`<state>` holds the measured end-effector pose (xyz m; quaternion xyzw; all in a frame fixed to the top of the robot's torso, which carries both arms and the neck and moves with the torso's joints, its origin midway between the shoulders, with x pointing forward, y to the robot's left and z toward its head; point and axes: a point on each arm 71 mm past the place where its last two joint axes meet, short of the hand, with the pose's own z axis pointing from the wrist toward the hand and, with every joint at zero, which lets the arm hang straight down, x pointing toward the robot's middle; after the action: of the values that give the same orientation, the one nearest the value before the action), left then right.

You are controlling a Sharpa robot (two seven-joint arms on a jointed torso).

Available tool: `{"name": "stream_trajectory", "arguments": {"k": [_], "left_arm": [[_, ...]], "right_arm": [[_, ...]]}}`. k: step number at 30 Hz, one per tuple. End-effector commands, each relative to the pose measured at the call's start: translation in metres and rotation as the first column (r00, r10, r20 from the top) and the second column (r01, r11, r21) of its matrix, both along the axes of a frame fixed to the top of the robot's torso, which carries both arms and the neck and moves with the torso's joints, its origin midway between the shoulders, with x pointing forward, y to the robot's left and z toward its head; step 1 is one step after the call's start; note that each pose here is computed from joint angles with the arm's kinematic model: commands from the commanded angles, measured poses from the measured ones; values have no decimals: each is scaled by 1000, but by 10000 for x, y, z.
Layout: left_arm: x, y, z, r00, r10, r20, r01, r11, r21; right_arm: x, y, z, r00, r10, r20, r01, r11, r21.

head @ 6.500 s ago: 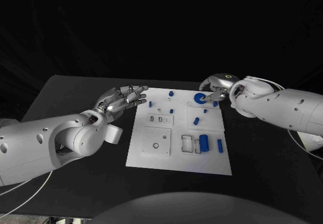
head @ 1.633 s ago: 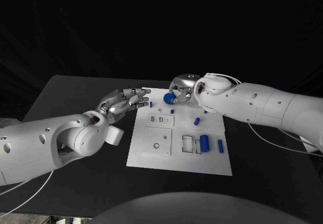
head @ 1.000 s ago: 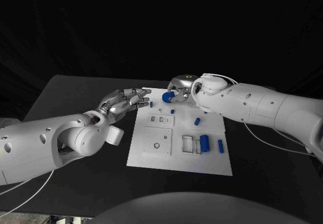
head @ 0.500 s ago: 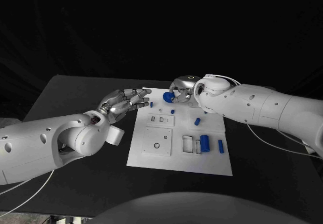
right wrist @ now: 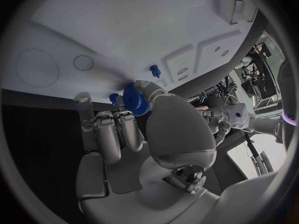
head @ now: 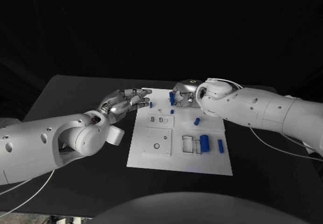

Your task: Assemble the parts on the task board

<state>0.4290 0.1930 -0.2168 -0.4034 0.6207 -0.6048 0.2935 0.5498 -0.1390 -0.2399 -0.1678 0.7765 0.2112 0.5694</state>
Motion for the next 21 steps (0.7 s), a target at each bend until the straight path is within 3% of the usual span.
{"name": "stream_trajectory", "arguments": {"k": [1, 21], "left_arm": [[-6, -26, 5, 1000, -18, 3, 18, 1000, -8], [-3, -25, -7, 1000, -19, -4, 19, 1000, -3]], "right_arm": [[-30, 35, -14, 1000, 23, -8, -23, 1000, -5], [-33, 42, 36, 999, 11, 47, -13, 999, 45]]}}
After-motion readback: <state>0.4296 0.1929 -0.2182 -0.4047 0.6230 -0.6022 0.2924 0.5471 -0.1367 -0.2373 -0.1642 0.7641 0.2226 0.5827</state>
